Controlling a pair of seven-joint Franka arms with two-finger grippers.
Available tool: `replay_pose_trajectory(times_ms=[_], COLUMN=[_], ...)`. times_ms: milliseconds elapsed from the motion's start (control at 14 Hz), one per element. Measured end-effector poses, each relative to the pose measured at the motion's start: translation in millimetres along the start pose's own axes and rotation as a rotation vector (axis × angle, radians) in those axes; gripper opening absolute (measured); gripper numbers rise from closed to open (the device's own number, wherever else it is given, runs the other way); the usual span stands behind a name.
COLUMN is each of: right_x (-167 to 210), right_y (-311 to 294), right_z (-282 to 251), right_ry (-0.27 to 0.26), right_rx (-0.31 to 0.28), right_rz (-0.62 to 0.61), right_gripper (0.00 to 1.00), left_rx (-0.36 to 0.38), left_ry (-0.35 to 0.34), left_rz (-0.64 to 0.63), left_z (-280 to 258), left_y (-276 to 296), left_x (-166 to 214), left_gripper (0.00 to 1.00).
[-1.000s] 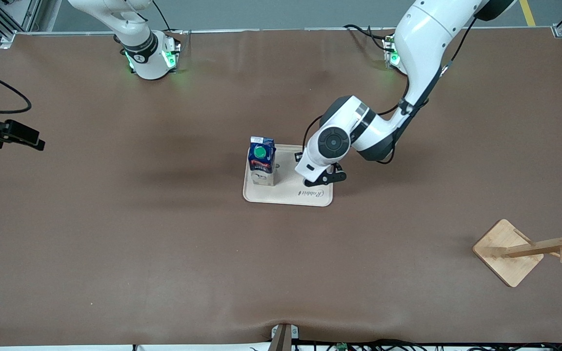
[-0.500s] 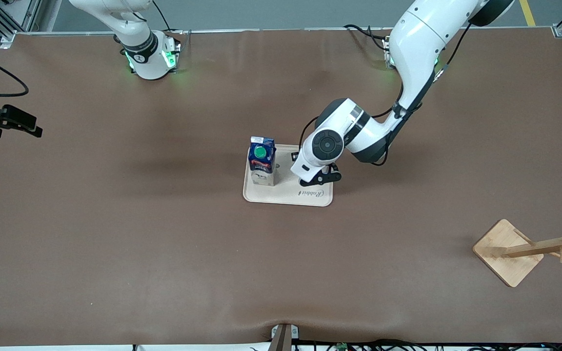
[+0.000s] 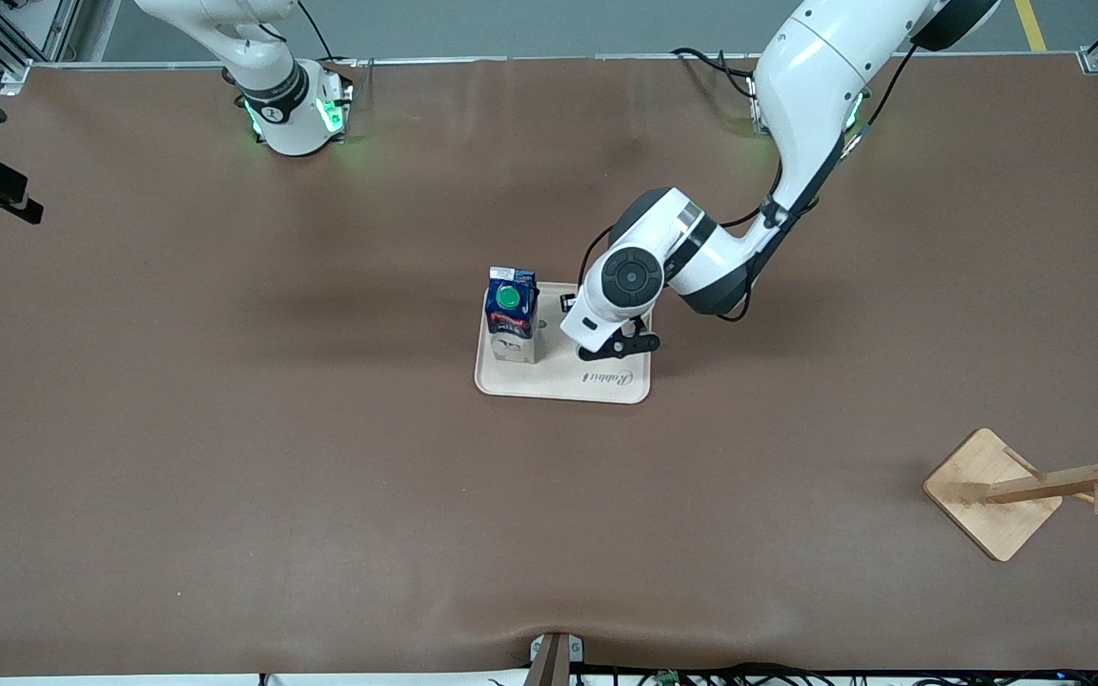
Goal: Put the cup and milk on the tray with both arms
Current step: 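Lower the white mug onto the tray beside the carton with the left gripper, then open the left gripper and draw it back from the mug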
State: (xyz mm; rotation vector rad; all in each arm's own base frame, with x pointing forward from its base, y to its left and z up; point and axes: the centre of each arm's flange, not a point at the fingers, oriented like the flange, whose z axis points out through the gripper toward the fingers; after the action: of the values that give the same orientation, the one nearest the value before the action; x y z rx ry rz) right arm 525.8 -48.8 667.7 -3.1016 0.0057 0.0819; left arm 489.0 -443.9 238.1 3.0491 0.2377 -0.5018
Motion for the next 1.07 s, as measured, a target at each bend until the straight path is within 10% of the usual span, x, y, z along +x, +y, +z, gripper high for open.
replay_pose_trajectory(times_ms=[286,1071], right_x=[5,5], right_y=[0,-1], right_z=[11,12], right_ry=[-0.017,-0.022], right_rx=[0.001,0.001], right_rz=[0.0,-0.002], right_gripper=[1.0,1.0], left_rx=[0.007,0.039], left_ry=[0.01,0.279], left_rz=[-0.003,-0.113], left_z=[-40,-281], left_y=[0,-193], left_x=[2,81], left_gripper=[1.0,1.0])
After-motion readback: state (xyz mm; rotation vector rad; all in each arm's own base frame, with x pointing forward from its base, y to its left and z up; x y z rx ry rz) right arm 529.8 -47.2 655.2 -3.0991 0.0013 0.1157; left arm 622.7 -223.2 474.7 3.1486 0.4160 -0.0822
